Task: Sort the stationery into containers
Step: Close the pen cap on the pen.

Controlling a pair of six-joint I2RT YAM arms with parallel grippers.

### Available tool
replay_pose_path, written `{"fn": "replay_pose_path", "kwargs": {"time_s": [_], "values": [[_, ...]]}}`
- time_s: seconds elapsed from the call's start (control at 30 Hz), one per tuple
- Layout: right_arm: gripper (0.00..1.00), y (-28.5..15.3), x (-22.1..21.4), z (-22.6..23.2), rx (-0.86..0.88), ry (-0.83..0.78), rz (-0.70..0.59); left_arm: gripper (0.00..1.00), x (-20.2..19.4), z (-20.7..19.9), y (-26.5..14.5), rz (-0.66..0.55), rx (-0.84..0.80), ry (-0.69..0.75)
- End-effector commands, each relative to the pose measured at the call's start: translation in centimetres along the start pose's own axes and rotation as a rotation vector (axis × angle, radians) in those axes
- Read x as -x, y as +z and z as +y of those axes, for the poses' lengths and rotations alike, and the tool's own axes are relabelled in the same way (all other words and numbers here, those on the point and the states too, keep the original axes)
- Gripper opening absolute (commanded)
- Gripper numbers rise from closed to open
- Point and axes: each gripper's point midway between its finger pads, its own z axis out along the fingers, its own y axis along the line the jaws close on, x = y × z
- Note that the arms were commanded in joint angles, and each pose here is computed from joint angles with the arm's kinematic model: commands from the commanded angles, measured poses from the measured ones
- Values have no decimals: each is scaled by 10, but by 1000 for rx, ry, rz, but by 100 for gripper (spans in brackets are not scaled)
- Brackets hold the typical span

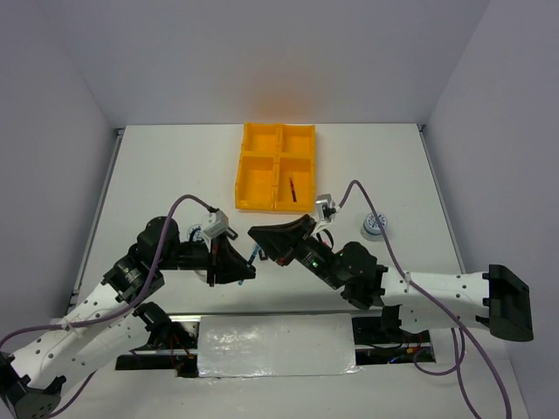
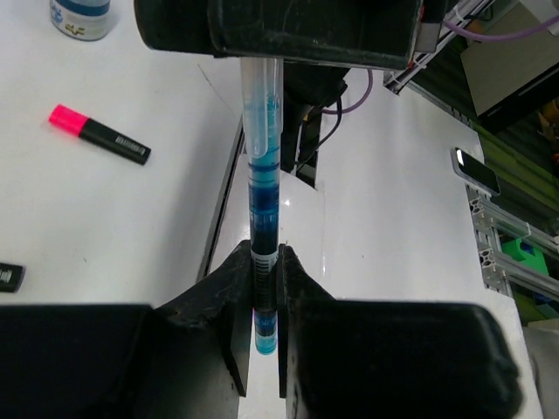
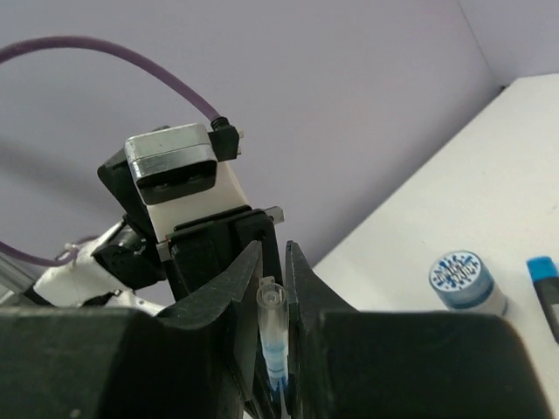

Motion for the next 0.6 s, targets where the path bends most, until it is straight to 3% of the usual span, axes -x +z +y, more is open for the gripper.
{"fn": "replay_pose_path", "kwargs": {"time_s": [0.0,0.17,0.57], "values": [[19,-49,-106,-24,-28,-117,469,0,111,-29,-14,-411,-22,325],[49,-45,-92,-10,3,-119,451,0,99,-23,-1,-349,-12,294],[62,-39,-32,18,61,-199,328,0,67,-11,17,-297,39,242]]}}
